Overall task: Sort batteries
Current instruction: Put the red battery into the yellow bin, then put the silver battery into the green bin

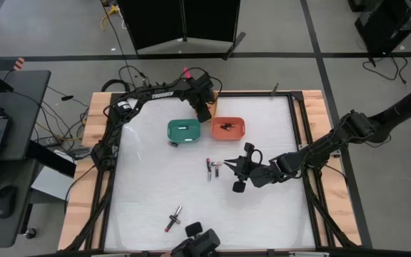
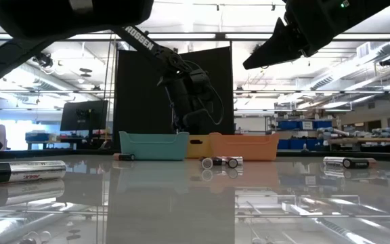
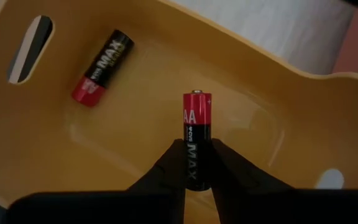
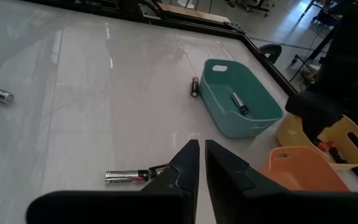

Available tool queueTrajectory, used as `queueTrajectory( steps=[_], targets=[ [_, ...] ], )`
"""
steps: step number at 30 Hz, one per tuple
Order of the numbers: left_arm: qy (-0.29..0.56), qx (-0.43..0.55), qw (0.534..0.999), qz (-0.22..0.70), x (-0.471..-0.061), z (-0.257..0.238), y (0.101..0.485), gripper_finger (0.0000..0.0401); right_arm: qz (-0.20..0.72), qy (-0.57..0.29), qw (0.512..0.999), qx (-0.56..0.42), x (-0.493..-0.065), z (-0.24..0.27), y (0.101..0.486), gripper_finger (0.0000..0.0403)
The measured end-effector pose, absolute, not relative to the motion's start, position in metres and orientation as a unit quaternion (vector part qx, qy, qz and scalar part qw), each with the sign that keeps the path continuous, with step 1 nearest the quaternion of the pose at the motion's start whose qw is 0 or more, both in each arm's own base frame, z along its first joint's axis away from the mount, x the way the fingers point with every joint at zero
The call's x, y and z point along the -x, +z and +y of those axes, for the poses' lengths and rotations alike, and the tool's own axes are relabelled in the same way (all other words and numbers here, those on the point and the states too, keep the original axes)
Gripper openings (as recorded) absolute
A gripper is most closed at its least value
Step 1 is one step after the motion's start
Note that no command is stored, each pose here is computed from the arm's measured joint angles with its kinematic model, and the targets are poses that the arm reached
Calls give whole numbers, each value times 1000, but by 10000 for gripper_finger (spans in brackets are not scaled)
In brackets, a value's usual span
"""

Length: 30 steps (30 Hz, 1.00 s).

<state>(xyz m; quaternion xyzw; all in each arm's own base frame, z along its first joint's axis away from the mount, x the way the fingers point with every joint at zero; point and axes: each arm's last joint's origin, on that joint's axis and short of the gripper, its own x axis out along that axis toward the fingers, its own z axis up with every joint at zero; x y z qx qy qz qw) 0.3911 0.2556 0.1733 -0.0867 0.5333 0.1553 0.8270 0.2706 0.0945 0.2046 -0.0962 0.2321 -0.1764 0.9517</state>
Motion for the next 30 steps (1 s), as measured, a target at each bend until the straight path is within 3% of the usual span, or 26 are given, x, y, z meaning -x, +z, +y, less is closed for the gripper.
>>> queueTrajectory(
  steps=[17, 30],
  targets=[
    [183, 66, 838, 510, -400, 260, 197, 81, 233, -176, 952, 97, -270, 95, 204, 36],
    [194, 59, 825, 528, -398, 258, 197, 140, 233, -176, 952, 97, -270, 95, 204, 39]
  ],
)
